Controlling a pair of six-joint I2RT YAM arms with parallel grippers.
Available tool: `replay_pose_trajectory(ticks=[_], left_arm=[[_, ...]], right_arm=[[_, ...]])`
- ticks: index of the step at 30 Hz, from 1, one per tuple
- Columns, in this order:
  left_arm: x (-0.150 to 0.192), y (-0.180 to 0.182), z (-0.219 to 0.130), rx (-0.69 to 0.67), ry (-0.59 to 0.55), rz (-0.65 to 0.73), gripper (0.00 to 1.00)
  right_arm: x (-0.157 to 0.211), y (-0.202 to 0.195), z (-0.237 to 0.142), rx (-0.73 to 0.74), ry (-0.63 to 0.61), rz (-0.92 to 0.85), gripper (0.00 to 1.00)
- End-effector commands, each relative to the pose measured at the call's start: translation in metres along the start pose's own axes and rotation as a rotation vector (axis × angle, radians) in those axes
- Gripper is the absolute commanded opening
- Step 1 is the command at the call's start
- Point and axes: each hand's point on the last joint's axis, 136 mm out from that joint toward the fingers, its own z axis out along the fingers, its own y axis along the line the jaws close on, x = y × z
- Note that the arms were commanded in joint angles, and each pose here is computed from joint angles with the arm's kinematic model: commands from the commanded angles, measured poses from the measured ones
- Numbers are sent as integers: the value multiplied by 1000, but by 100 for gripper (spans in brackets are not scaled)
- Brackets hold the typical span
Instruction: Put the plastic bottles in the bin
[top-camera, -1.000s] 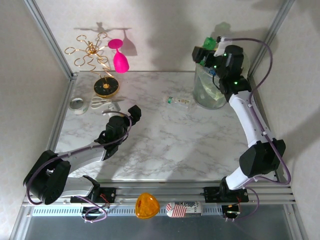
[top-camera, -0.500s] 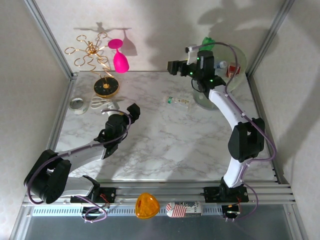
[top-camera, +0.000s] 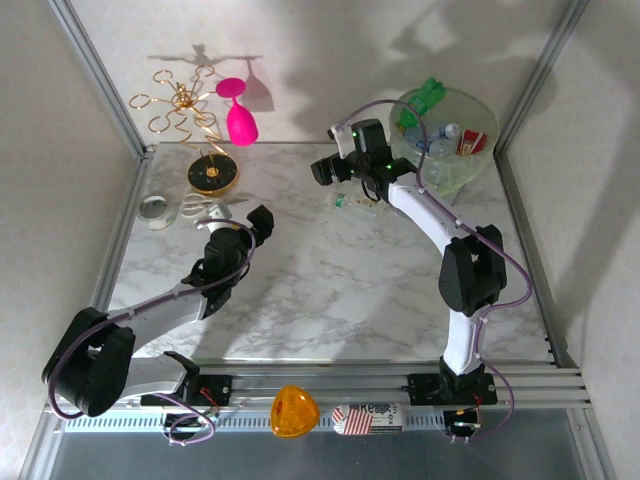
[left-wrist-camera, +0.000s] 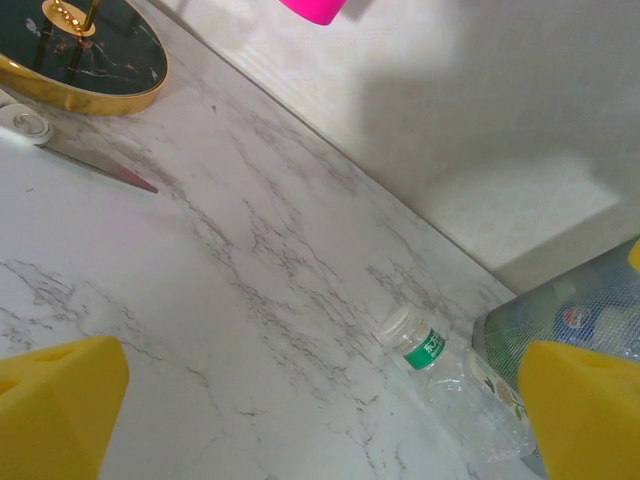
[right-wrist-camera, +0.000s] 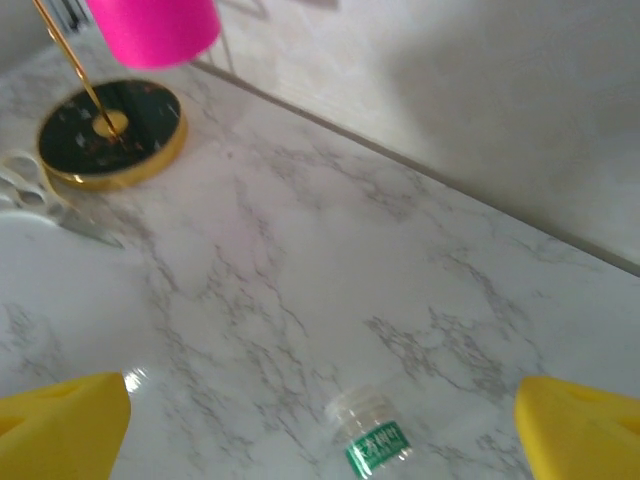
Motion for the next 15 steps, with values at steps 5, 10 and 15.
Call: replay_pose_trajectory(ticks=[5,10,15], left_arm=[[-11,10,-5,-31,-29,15,100],[-16,10,-6,-31,-37,17,100],[-16,11,-6,-33,-31,17,100]], right_arm=[[82,-8,36,73,326,-233,99],[108,-5,54,37,420,-284,99],[134,-15,74,74,516,-330,99]])
